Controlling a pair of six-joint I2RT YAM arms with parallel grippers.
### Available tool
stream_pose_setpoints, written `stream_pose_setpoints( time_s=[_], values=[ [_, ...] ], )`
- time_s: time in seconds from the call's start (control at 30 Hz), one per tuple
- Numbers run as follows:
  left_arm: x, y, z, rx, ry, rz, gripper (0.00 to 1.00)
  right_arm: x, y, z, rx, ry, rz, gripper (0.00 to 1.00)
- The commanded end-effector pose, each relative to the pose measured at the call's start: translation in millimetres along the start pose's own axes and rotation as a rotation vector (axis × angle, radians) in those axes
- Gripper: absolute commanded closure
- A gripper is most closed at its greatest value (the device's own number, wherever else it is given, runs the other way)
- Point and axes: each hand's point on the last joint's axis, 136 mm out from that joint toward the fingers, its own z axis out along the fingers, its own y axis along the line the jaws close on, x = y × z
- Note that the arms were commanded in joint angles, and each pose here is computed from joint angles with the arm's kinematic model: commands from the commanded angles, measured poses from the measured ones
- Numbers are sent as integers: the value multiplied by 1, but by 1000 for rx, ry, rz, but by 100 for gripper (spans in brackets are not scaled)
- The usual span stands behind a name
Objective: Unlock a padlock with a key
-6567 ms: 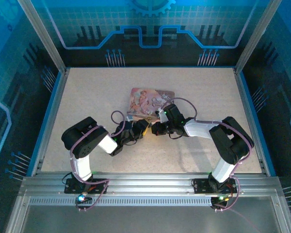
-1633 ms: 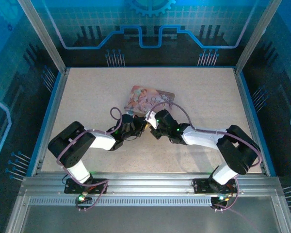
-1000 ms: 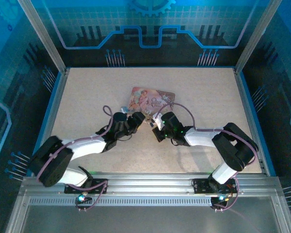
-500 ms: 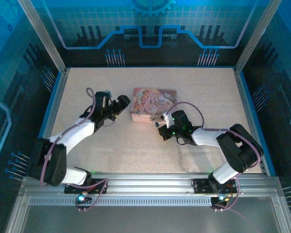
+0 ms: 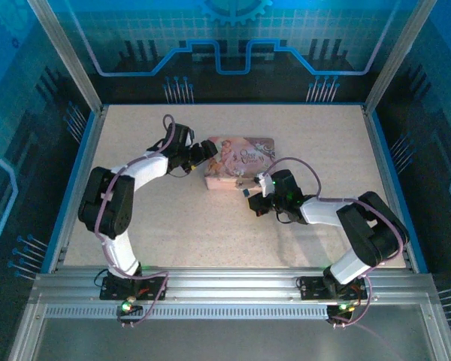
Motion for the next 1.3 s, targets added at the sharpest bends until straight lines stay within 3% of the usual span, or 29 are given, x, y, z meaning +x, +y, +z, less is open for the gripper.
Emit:
stream_pose_setpoints(
  time_s=[0.0, 0.4, 0.63, 1.0, 1.27],
  values=[
    [5, 13, 6, -45, 45, 35, 18, 2, -5, -6, 0, -3, 37, 100],
    [55, 44, -11, -96, 107, 41, 22, 7, -1, -14, -39, 18, 92, 100],
    [86, 58, -34, -113, 88, 10, 22, 19, 4, -16, -109, 44, 181, 100],
    [98, 69, -47, -124, 66, -27, 22, 41, -3, -16, -167, 117, 357, 100],
    [98, 71, -50, -128, 54, -34, 21, 52, -8, -27, -147, 141, 387, 78]
  ],
)
